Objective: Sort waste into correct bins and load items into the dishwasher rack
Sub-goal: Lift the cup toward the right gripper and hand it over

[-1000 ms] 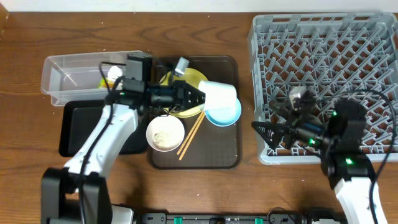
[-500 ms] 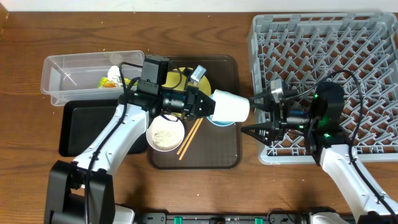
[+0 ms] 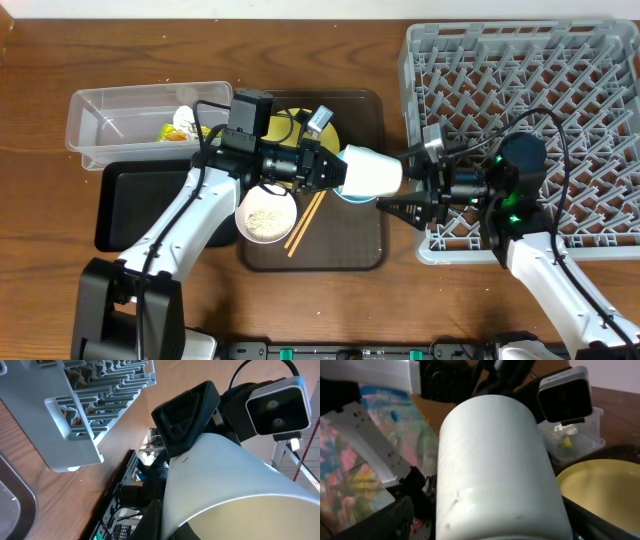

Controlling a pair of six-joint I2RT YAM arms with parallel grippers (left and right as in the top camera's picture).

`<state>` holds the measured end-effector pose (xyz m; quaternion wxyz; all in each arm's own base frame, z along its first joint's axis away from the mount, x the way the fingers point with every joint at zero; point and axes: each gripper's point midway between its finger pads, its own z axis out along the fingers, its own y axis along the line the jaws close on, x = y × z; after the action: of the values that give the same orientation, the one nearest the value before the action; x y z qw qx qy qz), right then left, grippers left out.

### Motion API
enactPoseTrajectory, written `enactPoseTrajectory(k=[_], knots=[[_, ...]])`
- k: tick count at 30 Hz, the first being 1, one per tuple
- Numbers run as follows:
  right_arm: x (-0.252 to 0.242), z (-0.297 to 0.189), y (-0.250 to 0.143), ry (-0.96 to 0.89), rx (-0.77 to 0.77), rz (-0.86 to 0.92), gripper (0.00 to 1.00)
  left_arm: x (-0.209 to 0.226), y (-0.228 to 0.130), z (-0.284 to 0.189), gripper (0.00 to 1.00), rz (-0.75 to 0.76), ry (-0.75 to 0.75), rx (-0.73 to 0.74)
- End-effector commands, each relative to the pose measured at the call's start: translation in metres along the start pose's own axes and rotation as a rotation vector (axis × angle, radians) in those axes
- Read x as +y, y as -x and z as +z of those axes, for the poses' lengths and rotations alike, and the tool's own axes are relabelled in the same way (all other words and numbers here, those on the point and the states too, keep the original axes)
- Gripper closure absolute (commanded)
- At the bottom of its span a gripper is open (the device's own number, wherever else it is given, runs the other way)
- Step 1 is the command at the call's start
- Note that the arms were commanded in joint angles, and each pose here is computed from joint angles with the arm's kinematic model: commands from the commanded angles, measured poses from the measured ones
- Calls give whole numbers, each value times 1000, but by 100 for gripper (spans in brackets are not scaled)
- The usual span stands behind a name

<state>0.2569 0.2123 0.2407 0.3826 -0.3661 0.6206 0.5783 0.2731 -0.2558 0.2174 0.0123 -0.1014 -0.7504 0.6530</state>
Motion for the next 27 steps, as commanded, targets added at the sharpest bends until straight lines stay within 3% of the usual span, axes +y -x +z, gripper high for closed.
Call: enactPoseTrajectory(k=[1, 11, 20, 22, 25, 27], knots=[[-2, 5, 5, -21, -6, -1, 17, -5, -1, 0, 94, 4, -18, 12], [-2, 5, 11, -30, -22, -49, 27, -5, -1, 0, 94, 4, -18, 12], [-2, 5, 12, -27, -24, -59, 41, -5, -1, 0, 94, 4, -18, 12], [-2, 5, 12, -28, -24, -59, 48, -5, -1, 0, 93, 5, -17, 11], [-2, 5, 12, -28, -24, -58, 62, -5, -1, 0, 72, 45, -16, 10], [-2, 5, 12, -28, -23, -56, 70, 1, 3, 0, 64, 49, 17, -13]])
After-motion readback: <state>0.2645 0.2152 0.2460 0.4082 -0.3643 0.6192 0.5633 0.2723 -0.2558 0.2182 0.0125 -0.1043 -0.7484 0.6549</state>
